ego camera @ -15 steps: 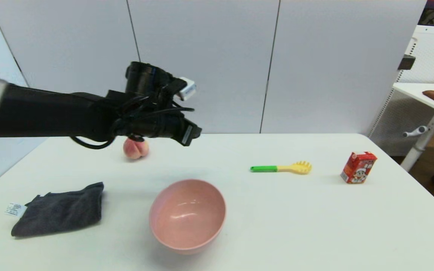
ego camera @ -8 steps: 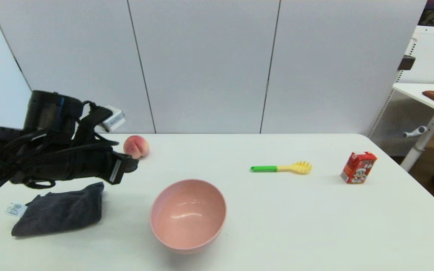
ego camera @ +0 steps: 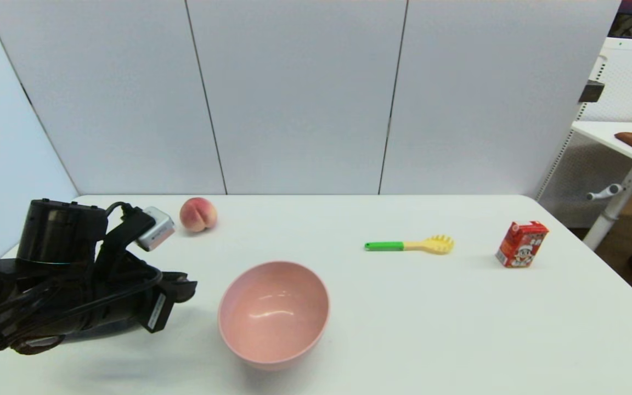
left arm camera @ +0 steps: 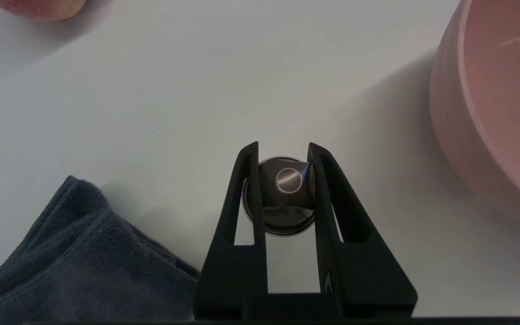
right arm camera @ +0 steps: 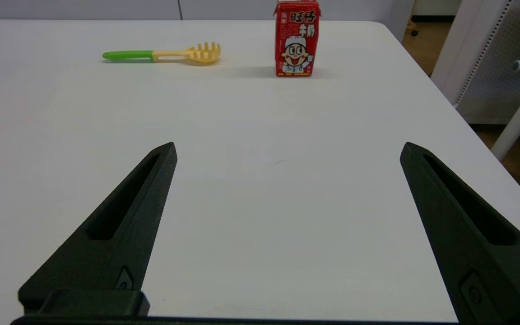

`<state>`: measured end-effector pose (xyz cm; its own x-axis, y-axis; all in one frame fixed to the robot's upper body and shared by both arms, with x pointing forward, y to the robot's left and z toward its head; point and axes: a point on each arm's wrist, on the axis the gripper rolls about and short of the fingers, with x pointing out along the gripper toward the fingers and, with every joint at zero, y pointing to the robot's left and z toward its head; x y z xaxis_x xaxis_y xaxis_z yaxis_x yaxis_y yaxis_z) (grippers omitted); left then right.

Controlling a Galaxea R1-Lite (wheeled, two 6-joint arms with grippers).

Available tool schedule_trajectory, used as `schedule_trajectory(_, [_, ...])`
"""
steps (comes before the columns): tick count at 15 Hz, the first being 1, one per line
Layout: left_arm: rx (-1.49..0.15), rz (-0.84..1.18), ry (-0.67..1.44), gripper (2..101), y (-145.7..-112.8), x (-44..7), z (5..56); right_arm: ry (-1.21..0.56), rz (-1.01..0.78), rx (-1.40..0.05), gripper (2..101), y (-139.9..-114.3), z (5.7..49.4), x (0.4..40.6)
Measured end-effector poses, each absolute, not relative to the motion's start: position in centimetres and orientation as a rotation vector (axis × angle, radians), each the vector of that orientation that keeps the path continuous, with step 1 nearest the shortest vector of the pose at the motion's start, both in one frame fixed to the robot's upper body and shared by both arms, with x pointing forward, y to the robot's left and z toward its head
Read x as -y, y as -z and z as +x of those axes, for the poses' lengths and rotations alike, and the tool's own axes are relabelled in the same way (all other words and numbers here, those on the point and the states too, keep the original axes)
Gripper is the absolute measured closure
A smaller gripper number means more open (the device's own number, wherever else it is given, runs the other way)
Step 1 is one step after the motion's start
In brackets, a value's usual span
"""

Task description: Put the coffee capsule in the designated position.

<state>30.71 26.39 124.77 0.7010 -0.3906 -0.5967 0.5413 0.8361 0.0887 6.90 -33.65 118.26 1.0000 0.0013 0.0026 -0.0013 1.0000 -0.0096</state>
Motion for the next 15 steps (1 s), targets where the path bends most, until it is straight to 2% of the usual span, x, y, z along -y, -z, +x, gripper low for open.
schedule_trajectory(8, [-0.625,0.283,0.582,84.0,-122.8,-24.8,31.5,-0.001,-0.009,0.002,4.3,-118.3,6.9,33.6])
schedule_trajectory(11, [-0.636,0.284,0.583,59.2,-122.6,-24.8,31.4,-0.001,-0.009,0.002,4.3,-118.3,6.9,33.6])
schedule_trajectory(15, [-0.604,0.262,0.57,37.4,-123.5,-25.1,30.7,-0.001,-0.01,0.003,4.3,-118.3,6.9,33.6])
